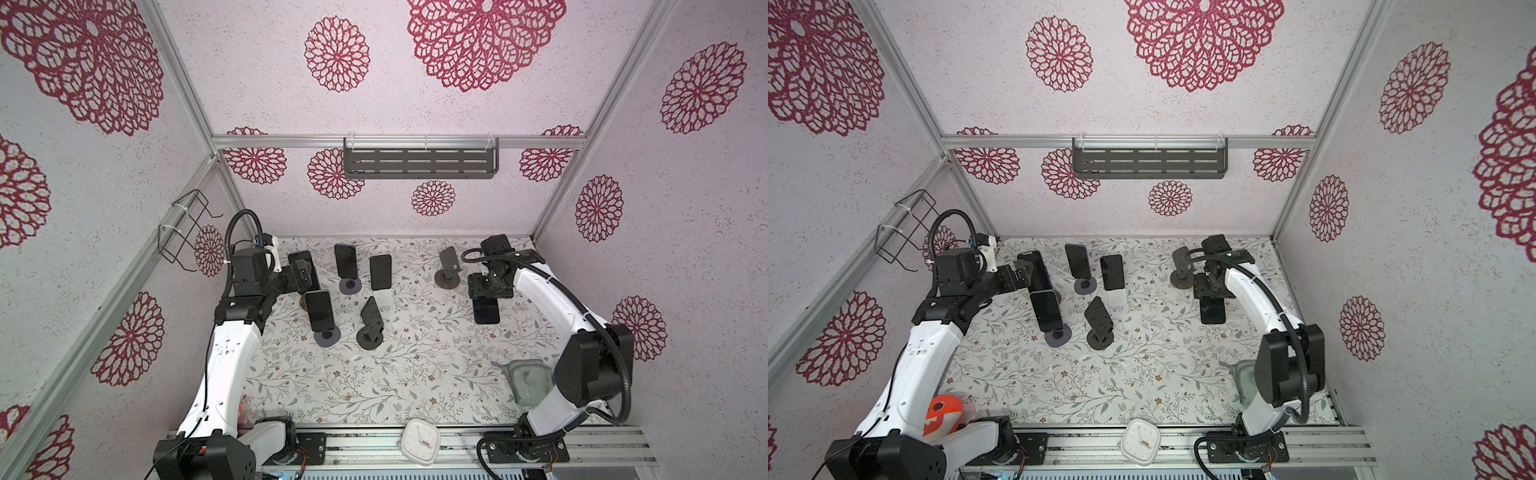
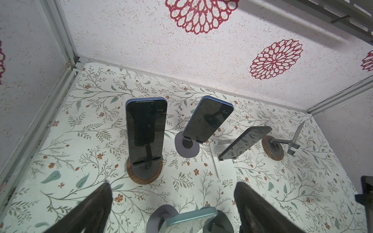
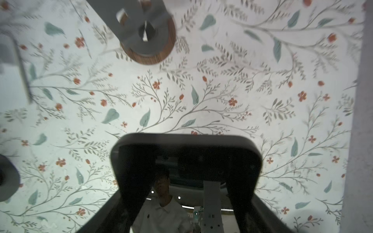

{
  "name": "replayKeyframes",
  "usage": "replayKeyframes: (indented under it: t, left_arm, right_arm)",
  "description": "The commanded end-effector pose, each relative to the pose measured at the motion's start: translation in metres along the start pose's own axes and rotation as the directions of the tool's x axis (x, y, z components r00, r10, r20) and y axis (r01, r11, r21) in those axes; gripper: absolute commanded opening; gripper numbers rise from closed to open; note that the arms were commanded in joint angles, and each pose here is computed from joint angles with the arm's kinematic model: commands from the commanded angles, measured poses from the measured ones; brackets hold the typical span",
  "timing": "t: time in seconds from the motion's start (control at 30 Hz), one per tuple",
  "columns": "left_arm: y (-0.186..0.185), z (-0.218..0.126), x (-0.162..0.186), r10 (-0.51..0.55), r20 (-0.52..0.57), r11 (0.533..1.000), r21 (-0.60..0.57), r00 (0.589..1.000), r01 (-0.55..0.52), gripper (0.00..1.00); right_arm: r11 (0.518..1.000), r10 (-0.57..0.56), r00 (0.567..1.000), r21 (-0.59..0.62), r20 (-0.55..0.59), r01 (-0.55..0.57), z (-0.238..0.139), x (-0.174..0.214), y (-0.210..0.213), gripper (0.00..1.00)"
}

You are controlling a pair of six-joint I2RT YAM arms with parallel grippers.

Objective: Remove the phone from the phone stand
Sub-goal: 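Carry the phone nearer the robot and lower it flat onto the table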

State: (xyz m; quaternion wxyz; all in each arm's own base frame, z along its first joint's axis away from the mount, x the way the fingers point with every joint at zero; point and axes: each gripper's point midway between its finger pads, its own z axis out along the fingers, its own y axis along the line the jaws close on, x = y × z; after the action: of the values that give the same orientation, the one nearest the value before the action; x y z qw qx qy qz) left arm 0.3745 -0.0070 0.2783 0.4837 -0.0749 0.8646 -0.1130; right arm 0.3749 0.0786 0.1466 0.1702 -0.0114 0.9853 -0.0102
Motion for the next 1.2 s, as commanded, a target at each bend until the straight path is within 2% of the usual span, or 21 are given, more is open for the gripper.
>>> replayKeyframes:
  t: [0.0, 0.2, 0.43, 0.83, 1.17]
  left_arm:
    - [0.001, 0.0, -0.003, 0.014, 0.013, 1.0, -0.003, 1.0, -0.014, 0.98]
    - [0.001, 0.0, -0.002, 0.013, 0.01, 1.0, 0.001, 1.0, -0.013, 0.98]
    - [0.001, -0.001, -0.003, 0.016, 0.012, 1.0, -0.001, 1.0, -0.016, 0.98]
    - [0.004, -0.002, -0.003, 0.025, 0.012, 1.0, -0.019, 1.0, -0.025, 0.98]
    - [0.006, -0.001, -0.002, 0.029, 0.007, 0.999, -0.03, 1.0, -0.029, 0.98]
  right_arm:
    - [1.0, 0.026, 1.0, -0.009, -0.017, -0.027, 0.01, -0.007, 0.002, 0.5]
    - [0.999, 0.036, 0.997, -0.025, -0.068, -0.038, 0.053, -0.019, -0.004, 0.5]
    - [1.0, 0.017, 0.993, -0.019, -0.113, -0.02, 0.082, -0.031, -0.012, 0.53]
    - [1.0, 0.016, 0.994, -0.012, -0.111, -0.017, 0.108, -0.04, -0.022, 0.55]
    - [1.0, 0.026, 0.993, 0.0, -0.119, -0.026, 0.122, -0.041, -0.031, 0.63]
